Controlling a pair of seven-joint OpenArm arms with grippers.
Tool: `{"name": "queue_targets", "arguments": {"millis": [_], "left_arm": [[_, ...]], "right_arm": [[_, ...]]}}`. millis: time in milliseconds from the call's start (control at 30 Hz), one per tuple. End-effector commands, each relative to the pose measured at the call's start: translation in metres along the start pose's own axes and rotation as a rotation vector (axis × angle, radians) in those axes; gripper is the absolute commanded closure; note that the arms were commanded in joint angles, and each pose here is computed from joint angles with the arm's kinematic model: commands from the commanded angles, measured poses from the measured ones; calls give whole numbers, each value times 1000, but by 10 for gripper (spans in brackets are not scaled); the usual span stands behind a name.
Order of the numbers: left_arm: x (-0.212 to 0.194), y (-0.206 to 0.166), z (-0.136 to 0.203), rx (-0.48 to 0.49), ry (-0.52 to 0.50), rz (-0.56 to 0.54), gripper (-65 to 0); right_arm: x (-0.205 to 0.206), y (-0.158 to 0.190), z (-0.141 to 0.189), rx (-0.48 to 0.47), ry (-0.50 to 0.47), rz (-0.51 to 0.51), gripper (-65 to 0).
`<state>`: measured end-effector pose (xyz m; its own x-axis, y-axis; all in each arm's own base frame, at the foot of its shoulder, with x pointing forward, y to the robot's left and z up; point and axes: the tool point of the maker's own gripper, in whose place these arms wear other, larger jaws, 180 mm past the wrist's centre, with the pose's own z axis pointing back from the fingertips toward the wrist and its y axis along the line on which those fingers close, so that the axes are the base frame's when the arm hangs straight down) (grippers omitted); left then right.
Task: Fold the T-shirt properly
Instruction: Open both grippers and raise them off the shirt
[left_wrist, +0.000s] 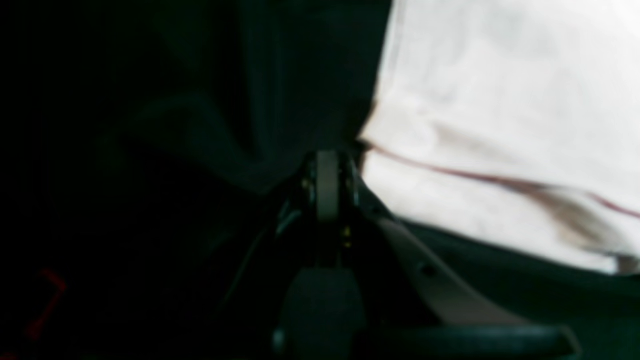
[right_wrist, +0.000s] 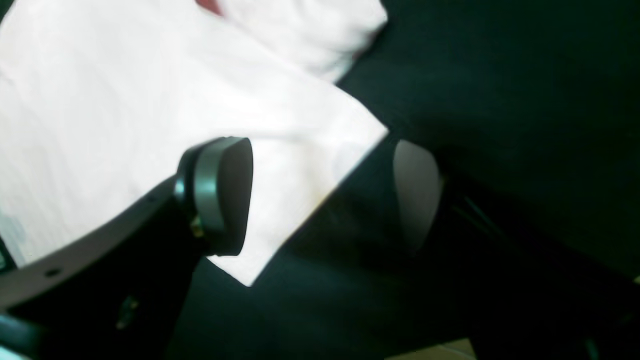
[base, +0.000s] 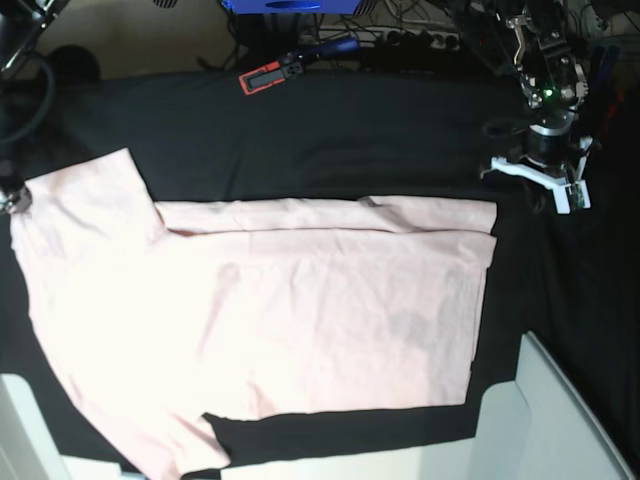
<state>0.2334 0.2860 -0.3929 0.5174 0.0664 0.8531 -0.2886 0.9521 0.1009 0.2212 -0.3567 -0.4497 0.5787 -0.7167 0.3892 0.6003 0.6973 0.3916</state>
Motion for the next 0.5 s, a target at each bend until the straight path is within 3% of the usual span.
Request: {"name": "queue_targets", "arguments": {"millis": [0, 233, 467], "left_arm": [[10, 2, 3, -1, -39, -5, 0], [-8, 5, 12, 1, 4, -16, 0], [-13, 5, 14, 0, 16, -17, 0]], "right_arm": [[8, -1, -1, 10, -11, 5, -422], [-22, -20, -24, 15, 20, -41, -419], [-12, -8, -26, 73, 8, 17, -414]]}}
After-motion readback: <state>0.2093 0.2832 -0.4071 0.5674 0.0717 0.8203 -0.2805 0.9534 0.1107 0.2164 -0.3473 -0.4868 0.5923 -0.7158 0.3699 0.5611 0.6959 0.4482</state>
